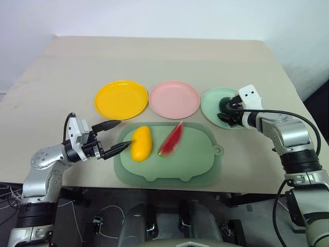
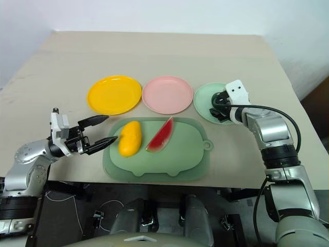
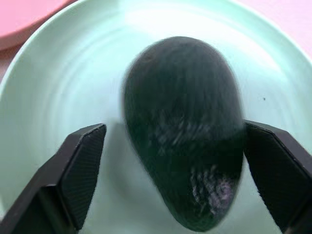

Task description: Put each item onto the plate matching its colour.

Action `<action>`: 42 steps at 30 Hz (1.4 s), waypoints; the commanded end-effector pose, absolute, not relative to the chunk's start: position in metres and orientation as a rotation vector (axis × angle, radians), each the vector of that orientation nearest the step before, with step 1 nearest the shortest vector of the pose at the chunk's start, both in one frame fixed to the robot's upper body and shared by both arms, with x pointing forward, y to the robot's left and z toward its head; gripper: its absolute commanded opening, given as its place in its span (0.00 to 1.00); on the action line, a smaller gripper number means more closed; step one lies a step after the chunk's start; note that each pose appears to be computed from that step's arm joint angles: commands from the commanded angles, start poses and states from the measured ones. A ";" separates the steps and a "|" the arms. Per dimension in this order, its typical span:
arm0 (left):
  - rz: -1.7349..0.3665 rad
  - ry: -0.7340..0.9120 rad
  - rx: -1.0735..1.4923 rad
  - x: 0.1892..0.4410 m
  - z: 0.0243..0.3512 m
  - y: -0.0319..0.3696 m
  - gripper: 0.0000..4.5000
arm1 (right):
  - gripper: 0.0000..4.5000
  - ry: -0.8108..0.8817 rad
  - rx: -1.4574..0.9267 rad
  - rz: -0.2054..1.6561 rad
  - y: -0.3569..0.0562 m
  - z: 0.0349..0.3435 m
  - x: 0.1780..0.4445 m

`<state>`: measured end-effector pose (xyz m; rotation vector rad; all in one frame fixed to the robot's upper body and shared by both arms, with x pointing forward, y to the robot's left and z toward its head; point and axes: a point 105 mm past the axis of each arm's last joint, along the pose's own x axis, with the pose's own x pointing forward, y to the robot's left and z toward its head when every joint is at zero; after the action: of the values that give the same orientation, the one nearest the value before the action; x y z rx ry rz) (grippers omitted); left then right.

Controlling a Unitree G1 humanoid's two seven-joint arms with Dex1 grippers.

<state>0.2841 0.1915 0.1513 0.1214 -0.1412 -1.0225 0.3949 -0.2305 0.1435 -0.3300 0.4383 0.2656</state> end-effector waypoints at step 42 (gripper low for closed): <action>-1.079 -0.178 0.118 0.291 0.162 0.174 1.00 | 1.00 0.790 0.148 0.822 -0.049 0.166 0.312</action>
<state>0.2915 0.1764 0.1591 0.1041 -0.1667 -1.0717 0.3140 -0.0559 0.1567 0.1680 0.8093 0.7881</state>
